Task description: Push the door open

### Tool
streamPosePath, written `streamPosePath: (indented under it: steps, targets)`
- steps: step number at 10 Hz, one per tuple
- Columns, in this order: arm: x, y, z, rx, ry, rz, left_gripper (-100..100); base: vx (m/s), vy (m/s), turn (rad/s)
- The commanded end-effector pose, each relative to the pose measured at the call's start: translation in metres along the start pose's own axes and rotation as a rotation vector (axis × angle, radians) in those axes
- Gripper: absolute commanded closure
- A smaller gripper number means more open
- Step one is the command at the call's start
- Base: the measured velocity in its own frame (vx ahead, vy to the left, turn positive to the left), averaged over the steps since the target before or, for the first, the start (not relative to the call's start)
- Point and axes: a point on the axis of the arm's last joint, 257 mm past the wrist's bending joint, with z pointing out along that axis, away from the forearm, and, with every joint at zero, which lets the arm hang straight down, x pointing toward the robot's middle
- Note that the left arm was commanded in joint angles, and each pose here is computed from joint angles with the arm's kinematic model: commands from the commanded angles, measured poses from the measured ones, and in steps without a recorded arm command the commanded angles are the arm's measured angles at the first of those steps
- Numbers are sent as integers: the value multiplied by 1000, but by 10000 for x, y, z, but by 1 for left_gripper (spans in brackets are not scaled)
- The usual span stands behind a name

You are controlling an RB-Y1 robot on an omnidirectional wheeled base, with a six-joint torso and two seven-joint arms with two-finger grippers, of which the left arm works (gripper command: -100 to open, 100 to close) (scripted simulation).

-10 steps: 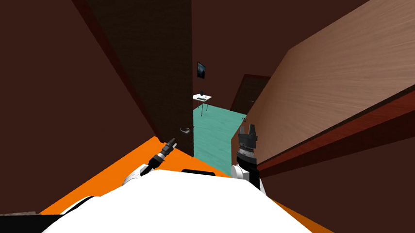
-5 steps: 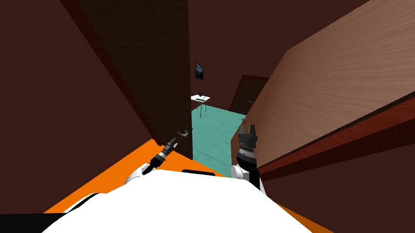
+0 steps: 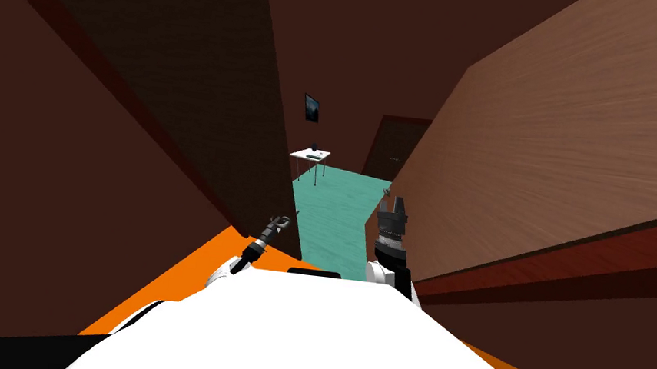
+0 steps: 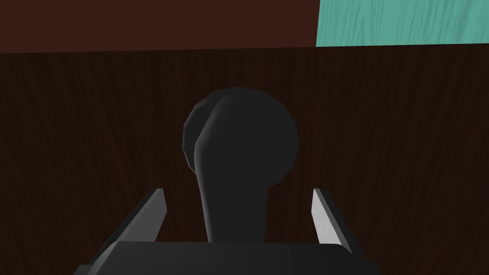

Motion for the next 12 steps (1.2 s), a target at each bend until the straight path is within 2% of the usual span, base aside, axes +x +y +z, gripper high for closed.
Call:
streamPosePath:
  steps: [1,6,7,10,11,12]
  targets:
    - [-1,1,-7,0,1,-1,100,-14,4,10]
    - [-1,1,-7,0,1,-1,100,-12,5,-10]
    - [-51,-31,39,8,-19,3,100,114,-15,22]
    - [-136,-41,57,11,-54,7,100,152,-51,26]
    - [-136,-41,57,11,-54,7,100,137,-57,6]
    - [-201,-48,68,13,-82,9,100,165,-69,6]
